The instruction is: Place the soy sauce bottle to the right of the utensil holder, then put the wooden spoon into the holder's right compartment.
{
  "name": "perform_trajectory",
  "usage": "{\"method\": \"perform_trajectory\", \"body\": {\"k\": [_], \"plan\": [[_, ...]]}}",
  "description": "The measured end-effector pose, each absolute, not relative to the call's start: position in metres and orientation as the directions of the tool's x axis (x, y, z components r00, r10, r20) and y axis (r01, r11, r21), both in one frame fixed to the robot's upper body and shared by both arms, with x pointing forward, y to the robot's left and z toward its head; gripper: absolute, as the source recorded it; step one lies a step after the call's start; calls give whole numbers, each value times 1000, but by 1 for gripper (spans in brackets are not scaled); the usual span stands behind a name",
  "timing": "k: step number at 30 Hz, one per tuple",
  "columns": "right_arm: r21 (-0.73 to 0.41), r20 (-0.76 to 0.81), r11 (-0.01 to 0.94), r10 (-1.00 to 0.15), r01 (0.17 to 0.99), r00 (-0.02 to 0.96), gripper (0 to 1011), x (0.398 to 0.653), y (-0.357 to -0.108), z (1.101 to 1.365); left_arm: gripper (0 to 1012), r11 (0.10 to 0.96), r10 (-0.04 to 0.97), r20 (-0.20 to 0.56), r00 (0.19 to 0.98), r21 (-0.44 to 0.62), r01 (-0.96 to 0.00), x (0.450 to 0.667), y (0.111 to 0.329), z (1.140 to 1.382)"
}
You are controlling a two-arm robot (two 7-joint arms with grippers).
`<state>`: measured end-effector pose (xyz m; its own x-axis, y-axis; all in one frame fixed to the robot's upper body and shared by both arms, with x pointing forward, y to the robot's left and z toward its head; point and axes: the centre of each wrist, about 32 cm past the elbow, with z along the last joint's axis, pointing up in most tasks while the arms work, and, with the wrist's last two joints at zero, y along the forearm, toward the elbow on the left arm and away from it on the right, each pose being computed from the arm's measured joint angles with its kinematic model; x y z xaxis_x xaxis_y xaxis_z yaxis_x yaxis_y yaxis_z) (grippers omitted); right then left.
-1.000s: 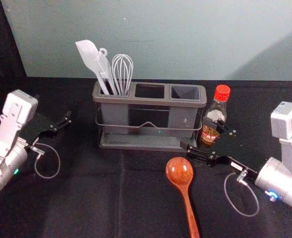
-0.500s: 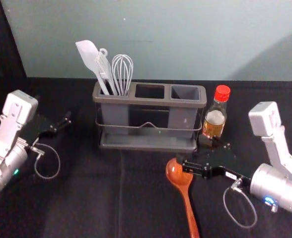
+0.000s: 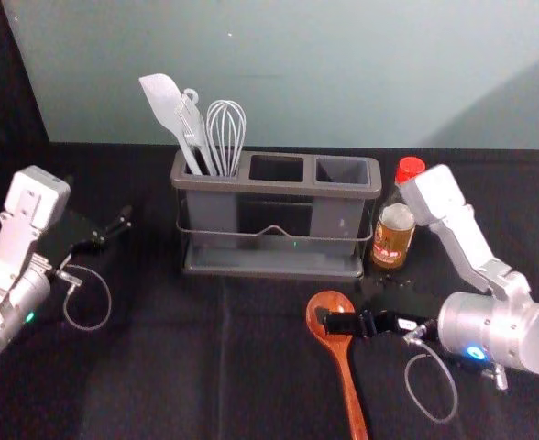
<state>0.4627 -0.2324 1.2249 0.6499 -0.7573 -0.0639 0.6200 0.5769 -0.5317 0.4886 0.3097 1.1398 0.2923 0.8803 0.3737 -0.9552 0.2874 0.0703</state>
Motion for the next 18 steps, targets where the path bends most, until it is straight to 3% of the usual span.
{"method": "perform_trajectory", "body": {"k": [9, 18], "plan": [[-638, -47, 516, -767, 572, 639, 1002, 481, -210, 1237, 1005, 287, 880, 374, 292, 70, -955, 489, 310, 1140], [-652, 2, 441, -812, 617, 583, 1000, 480, -189, 1234, 1005, 287, 880, 374, 292, 70, -955, 489, 310, 1140]]}}
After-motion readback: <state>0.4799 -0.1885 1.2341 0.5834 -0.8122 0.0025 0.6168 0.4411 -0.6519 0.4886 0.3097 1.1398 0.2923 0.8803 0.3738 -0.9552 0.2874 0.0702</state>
